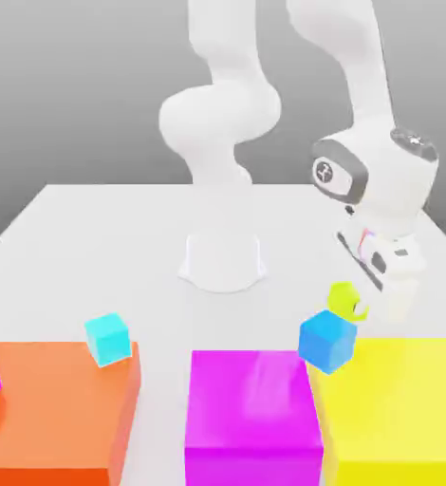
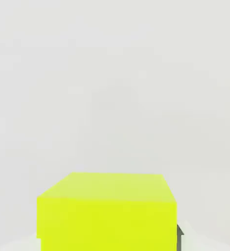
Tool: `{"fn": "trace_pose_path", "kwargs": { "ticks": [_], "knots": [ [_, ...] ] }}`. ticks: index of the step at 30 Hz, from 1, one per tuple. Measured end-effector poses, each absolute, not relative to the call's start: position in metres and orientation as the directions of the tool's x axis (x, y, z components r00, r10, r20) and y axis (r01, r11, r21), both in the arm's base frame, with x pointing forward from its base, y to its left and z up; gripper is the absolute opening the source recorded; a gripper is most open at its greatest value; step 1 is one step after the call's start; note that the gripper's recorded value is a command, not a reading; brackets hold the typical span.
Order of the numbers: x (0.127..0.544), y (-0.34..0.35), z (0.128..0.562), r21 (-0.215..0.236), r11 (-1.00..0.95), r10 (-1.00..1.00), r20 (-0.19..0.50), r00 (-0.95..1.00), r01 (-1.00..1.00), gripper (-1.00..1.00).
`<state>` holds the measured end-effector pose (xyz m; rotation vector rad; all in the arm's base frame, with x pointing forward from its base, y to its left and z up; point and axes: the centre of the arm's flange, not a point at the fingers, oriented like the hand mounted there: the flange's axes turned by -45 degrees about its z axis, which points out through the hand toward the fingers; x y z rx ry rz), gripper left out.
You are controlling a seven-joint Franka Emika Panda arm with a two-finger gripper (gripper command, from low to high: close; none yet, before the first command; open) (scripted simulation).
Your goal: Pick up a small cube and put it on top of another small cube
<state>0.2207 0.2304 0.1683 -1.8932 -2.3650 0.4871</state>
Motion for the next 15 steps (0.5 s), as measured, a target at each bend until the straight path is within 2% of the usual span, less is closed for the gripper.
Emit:
{"fn": "trace_pose_path", "kwargs": {
  "ticks": [3,7,11,15],
  "knots": [
    [0.225,0.232,0.163,-0.374,0.076,0.966,-0.201,-0.161,0.924,-1.0],
    [0.234,0.237,0.161,-0.463,-0.083,0.955,-0.29,-0.062,0.883,-1.0],
    [0.243,0.244,0.161,-0.528,-0.237,0.923,-0.384,0.019,0.815,-1.0],
    [0.251,0.252,0.164,-0.572,-0.377,0.875,-0.478,0.078,0.729,-1.0]
  ]
}}
